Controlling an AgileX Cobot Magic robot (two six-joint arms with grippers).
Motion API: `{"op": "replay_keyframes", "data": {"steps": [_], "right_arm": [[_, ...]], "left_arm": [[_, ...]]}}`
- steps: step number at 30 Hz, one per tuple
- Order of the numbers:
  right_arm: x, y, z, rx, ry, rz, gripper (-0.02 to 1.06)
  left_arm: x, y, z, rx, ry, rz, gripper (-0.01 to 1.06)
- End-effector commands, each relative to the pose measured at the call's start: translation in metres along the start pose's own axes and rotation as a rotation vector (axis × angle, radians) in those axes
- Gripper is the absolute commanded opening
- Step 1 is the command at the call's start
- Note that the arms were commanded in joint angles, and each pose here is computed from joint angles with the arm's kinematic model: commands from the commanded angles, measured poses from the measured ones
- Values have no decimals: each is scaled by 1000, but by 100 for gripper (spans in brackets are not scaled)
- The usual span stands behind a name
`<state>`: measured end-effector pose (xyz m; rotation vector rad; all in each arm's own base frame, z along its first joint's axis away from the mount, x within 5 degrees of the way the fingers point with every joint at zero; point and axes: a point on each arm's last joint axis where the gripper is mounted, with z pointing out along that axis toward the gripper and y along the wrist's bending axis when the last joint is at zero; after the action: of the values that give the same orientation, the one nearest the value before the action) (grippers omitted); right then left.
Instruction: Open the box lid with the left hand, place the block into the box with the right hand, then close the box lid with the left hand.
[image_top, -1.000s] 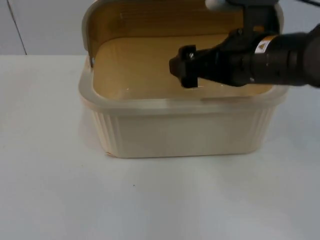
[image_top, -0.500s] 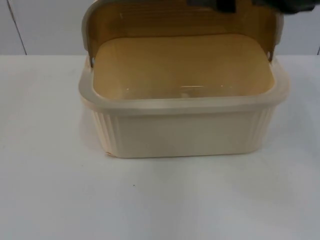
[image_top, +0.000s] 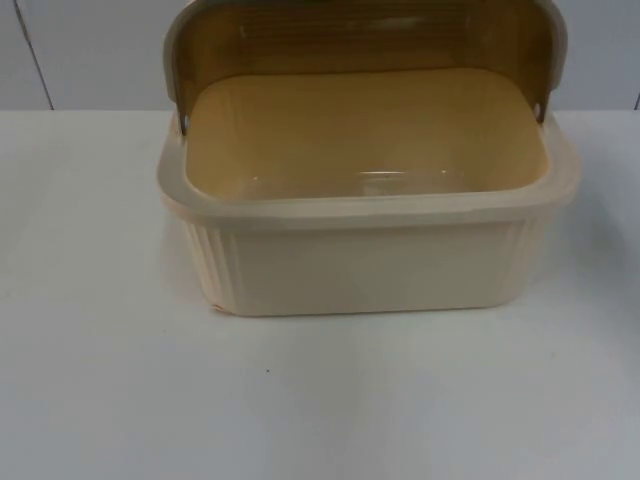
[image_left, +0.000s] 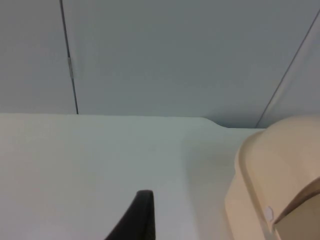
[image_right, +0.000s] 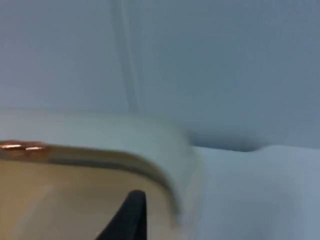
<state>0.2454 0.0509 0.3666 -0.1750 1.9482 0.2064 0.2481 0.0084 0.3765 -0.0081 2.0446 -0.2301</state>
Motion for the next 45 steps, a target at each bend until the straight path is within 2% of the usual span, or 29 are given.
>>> {"op": "replay_keyframes", "data": {"steps": [1,3,8,12,29,35,39,41,43,45], "right_arm": [[-8,-21,-18,95,2,-37,105],[-14,-38,-33,174,6,-25,105],[-19,-52,-48,249,-13,-28,105],[-17,-52,-49,251,18,-31,105],[-18,-52,-49,253,-1,-27,105],[-18,-52,-49,252,-1,-25,105],[-18,-52,-49,252,-1,-25,105],[-18,-52,-49,252,-1,-25,105],[-18,-52,-49,251,-2,-24,105],[-19,-52,-49,252,-8,-24,105]], "left_arm": [[1,1,1,-5,-3,-4,104],[1,1,1,-6,-4,-4,104],[1,1,1,-6,-4,-4,104],[1,1,1,-5,1,-2,104],[3,1,1,1,25,30,104],[5,-6,2,26,39,37,104],[12,-18,4,40,101,99,104],[12,-19,5,41,104,103,104],[9,-26,8,51,69,131,104],[5,-33,16,79,85,183,104]]}}
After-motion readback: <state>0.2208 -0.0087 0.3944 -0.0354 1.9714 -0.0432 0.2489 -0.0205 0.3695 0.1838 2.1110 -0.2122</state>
